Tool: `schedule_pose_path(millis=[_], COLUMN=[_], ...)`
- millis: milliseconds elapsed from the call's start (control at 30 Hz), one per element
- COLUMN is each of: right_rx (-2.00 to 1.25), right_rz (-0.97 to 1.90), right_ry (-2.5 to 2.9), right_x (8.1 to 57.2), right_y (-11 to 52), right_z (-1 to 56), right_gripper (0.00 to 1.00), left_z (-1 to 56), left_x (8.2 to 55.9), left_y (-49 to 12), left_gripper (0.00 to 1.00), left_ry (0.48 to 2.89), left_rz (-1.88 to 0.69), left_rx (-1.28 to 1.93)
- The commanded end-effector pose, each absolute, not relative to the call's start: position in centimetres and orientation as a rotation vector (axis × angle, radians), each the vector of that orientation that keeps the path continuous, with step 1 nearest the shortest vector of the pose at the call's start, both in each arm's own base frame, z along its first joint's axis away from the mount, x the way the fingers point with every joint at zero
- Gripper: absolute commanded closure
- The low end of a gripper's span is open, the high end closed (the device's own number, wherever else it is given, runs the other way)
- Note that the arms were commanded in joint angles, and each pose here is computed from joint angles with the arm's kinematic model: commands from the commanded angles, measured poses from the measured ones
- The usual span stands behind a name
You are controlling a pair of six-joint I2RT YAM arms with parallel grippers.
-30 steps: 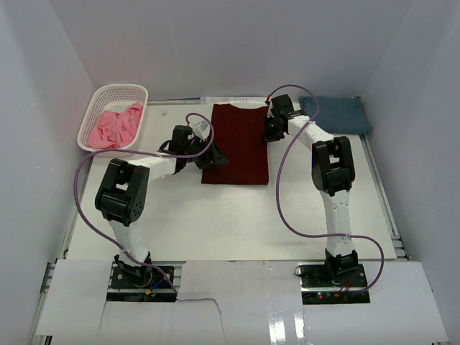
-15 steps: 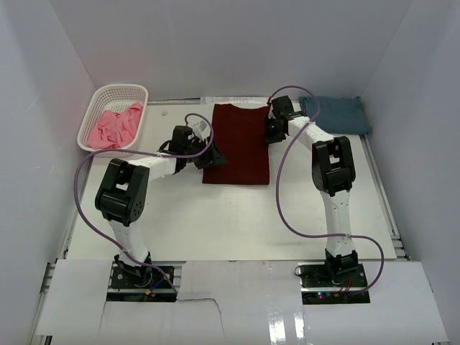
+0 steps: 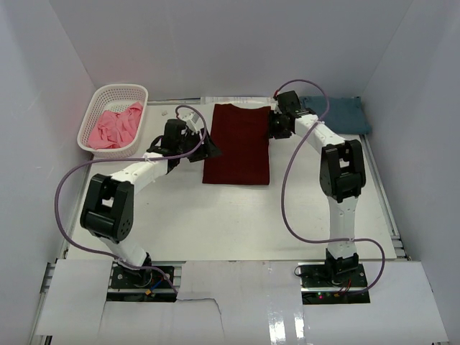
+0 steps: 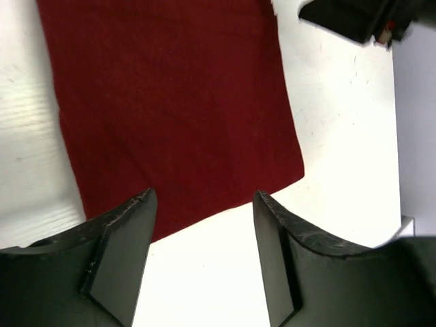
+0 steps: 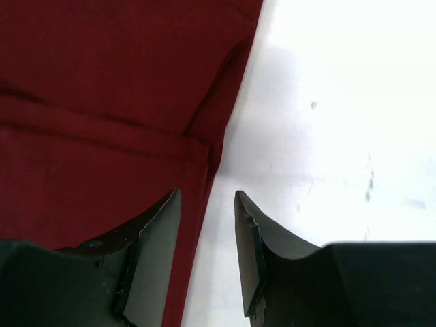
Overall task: Fold and stack the t-shirts
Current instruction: Fold the folded rectangular tshirt in 1/3 of the way, then grab one side of the 2/3 rectangular tshirt with both arms
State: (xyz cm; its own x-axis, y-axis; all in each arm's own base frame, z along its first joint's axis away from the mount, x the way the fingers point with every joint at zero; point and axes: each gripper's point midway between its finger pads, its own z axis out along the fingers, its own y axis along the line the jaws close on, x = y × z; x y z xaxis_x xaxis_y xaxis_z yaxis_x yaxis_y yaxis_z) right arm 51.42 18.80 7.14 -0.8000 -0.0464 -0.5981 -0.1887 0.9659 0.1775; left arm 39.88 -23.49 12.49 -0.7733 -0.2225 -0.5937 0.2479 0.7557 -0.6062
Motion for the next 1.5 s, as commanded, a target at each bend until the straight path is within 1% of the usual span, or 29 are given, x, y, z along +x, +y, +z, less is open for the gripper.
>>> schedule_pose_path(millis=[0, 33, 100, 133, 167, 267, 400, 533, 733, 933, 1167, 1467], right_rx=[-0.129, -0.121, -0.096, -0.089, -0.081, -0.070, -0.070, -0.037, -0.006, 0.042, 0.016, -0.021], right_rz=[0.357, 0.363, 0.414, 0.433, 0.446, 0.562, 0.658, 0.712, 0.772, 0.645, 0.734, 0.774], right_ry=[2.445, 2.479, 2.505, 2.523, 2.571, 2.654, 2.677, 2.665, 2.631, 2.638, 2.593, 2.664], right_x=[48.9, 46.7, 44.6, 43.4, 41.2, 37.5, 34.8, 33.9, 33.5, 33.2, 32.9, 33.3], right_y=[18.5, 18.0, 18.1, 18.1, 17.9, 18.6, 19.1, 19.5, 20.1, 18.4, 19.6, 21.5], right_z=[11.7, 10.9, 10.0, 9.4, 8.0, 6.0, 4.7, 4.6, 5.4, 6.5, 7.8, 4.8], right_gripper=[0.56, 0.56, 0.56, 0.56, 0.56, 0.56, 0.55, 0.53, 0.53, 0.53, 0.53, 0.53], left_z=[15.8, 15.9, 14.1, 13.3, 12.5, 9.7, 8.6, 7.4, 6.2, 5.6, 5.6, 4.3], left_x=[39.8, 39.5, 38.7, 38.3, 37.9, 36.4, 35.1, 34.1, 34.1, 34.1, 35.1, 35.6], left_y=[-21.8, -21.5, -20.7, -20.5, -20.3, -19.6, -19.2, -18.4, -17.9, -17.8, -18.4, -18.5], left_gripper=[0.29, 0.27, 0.24, 0.24, 0.24, 0.23, 0.23, 0.22, 0.21, 0.21, 0.20, 0.20], left_ry=[2.225, 2.228, 2.295, 2.317, 2.336, 2.410, 2.422, 2.436, 2.442, 2.429, 2.410, 2.432], left_rz=[-0.802, -0.791, -0.744, -0.730, -0.720, -0.700, -0.720, -0.732, -0.775, -0.805, -0.841, -0.831], left_rx=[0.002, -0.004, -0.033, -0.037, -0.040, -0.072, -0.094, -0.130, -0.190, -0.209, -0.209, -0.214])
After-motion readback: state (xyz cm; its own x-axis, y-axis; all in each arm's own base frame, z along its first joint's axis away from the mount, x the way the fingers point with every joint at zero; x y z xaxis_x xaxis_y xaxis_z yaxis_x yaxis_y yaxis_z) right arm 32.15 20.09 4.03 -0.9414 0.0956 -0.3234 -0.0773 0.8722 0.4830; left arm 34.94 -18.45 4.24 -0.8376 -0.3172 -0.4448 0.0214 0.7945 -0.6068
